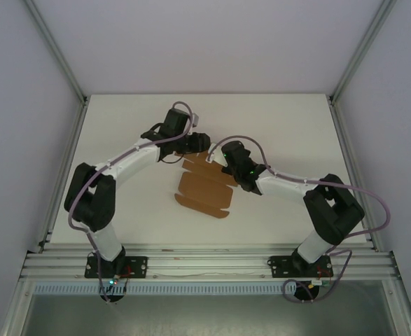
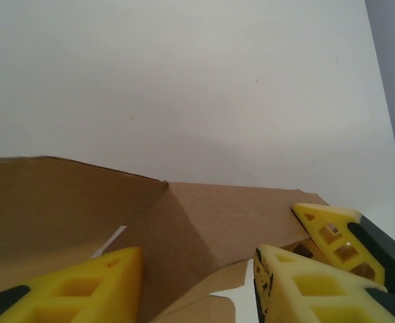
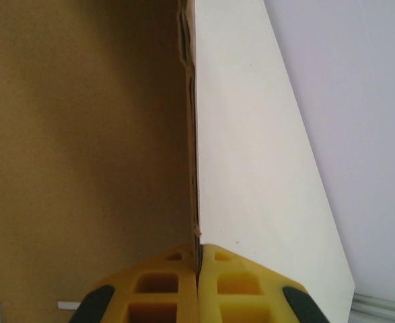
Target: Assemble paper box
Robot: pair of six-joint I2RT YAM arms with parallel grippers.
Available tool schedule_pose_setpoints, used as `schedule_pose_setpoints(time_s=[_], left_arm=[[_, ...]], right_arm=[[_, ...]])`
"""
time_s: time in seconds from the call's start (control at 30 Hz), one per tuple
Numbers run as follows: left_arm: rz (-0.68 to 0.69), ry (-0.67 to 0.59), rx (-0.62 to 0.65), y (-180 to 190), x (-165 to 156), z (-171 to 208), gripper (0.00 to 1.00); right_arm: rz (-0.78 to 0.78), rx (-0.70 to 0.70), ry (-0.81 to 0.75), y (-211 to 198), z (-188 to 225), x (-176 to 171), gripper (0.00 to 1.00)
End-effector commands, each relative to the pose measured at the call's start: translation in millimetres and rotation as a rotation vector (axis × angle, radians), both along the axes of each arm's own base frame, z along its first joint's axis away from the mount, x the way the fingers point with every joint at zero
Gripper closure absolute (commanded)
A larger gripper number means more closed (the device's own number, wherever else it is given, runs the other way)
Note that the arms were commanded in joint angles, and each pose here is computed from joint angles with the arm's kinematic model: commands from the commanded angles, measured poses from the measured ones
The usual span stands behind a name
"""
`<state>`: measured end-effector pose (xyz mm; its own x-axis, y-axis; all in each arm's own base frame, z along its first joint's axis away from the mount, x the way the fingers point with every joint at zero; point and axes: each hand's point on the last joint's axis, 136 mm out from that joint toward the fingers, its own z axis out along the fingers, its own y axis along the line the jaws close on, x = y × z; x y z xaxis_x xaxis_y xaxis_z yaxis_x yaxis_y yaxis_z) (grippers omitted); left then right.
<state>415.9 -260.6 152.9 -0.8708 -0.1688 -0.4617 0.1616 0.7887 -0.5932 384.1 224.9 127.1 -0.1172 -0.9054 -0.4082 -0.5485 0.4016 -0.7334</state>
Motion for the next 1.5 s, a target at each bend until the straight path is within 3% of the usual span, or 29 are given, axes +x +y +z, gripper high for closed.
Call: schedule_pose_setpoints(time_s=[0.0,0.13,0.5,0.6,0.67,0.77,0.8,1.0,1.1,1.47], left_arm=[[-0.049,-0.014,-0.131,-22.4,3.2,15.2,0.56],[-0.012,-0.012,-0.151,-23.1,11.2,10.2,0.67],[0.095,-0.041,-0.101,-11.7,21.4,-0.4,0.73],[0.104,-0.066,-0.032,2.2,13.2,1.5,0.65],[0.123,-0.088,0.039,19.1,4.5,2.4,0.53],[0.183,-0.12,0.172,58.3,-13.9,0.0,0.07],[0.213,-0.118,0.208,74.2,-21.1,-3.8,0.0],[0.348,-0.011,0.264,146.9,-55.1,-48.3,0.0],[0.365,0.007,0.296,161.3,-59.4,-63.0,0.0],[0.25,-0.085,0.15,127.1,-37.9,-57.9,0.0]], right_arm=[[-0.008,0.044,-0.012,3.2,7.7,1.3,1.0],[0.006,0.056,-0.009,5.8,6.6,-0.1,1.0],[-0.006,0.084,-0.024,5.0,8.8,-1.5,1.0],[-0.025,0.076,-0.04,0.7,11.2,-0.7,1.0],[-0.033,0.067,-0.049,-3.5,12.0,-1.6,1.0],[-0.035,0.068,-0.064,-8.6,17.6,-4.2,1.0],[-0.034,0.075,-0.063,-10.1,20.2,-5.4,1.0],[-0.012,0.123,-0.05,-12.2,32.5,-13.0,1.0],[0.001,0.147,-0.03,-9.8,35.3,-16.6,1.0],[0.006,0.194,-0.006,-2.4,38.6,-16.1,1.0]])
